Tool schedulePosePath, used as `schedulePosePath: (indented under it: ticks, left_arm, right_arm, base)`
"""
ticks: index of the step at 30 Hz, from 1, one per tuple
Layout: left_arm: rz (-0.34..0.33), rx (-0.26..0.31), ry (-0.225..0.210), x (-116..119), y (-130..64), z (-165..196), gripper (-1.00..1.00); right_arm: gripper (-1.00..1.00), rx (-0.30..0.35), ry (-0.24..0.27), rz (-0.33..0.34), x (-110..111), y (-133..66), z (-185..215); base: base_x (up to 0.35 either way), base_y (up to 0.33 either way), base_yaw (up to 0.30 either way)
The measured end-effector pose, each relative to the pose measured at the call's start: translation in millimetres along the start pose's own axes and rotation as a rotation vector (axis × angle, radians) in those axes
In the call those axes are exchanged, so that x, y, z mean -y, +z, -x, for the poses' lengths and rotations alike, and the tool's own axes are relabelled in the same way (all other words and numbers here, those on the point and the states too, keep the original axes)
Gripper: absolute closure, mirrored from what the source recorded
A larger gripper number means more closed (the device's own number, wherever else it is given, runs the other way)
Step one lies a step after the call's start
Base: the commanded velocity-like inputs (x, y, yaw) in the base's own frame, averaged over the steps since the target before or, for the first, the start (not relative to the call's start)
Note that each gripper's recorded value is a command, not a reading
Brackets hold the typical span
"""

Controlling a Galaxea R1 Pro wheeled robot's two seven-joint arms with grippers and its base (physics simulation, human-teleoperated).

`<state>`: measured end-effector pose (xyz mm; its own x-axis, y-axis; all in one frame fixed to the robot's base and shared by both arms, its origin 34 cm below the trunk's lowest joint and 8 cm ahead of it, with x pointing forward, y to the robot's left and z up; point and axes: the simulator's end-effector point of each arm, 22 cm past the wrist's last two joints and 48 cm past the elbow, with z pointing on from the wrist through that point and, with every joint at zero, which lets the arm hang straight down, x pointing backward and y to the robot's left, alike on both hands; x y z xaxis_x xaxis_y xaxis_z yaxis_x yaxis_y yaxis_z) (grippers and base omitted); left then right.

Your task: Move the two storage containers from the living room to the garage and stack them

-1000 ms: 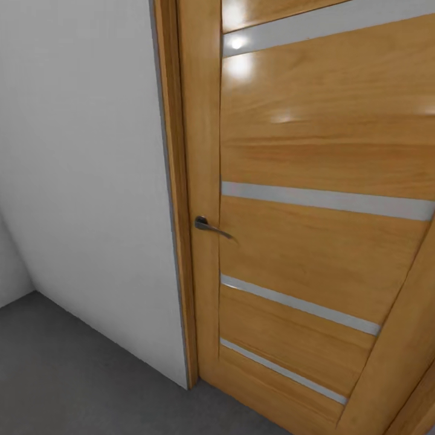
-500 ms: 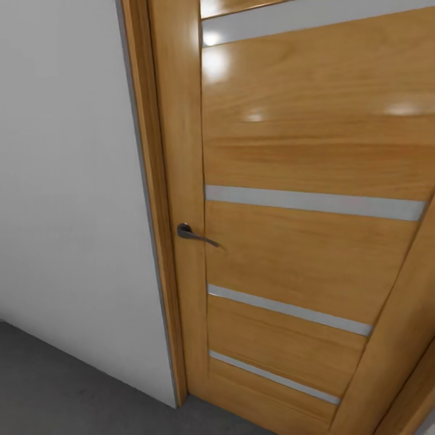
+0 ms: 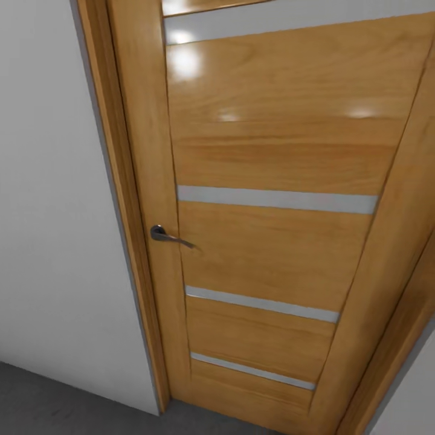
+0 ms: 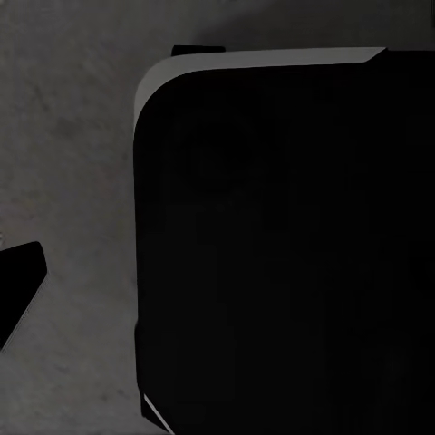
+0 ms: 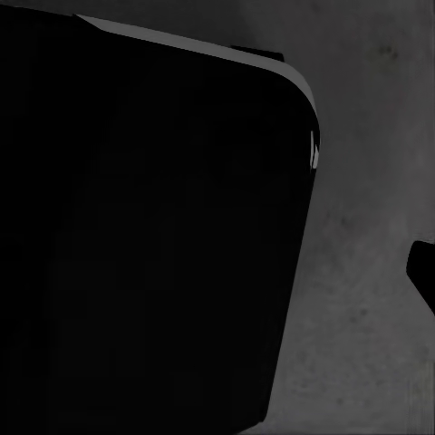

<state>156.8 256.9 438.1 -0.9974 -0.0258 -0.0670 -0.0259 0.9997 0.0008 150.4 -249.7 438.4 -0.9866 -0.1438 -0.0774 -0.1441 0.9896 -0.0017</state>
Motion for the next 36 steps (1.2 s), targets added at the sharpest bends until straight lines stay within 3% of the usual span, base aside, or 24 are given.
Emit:
schedulePosePath:
  ticks: [22,36]
  left_arm:
    - [0.0,-0.002,0.0,0.0,-0.1,-0.5,-1.0]
    - [0.0,0.0,0.001,0.0,0.0,0.0,-1.0]
  right_arm:
    - [-1.0,0.0,0.0,0.0,0.0,-0.1,0.0]
    - [-1.0,0.0,0.0,0.0,0.0,0.0,0.0]
  base:
    - [0.175,0.148,-0.041]
    - [0.016,0.009,-0.212]
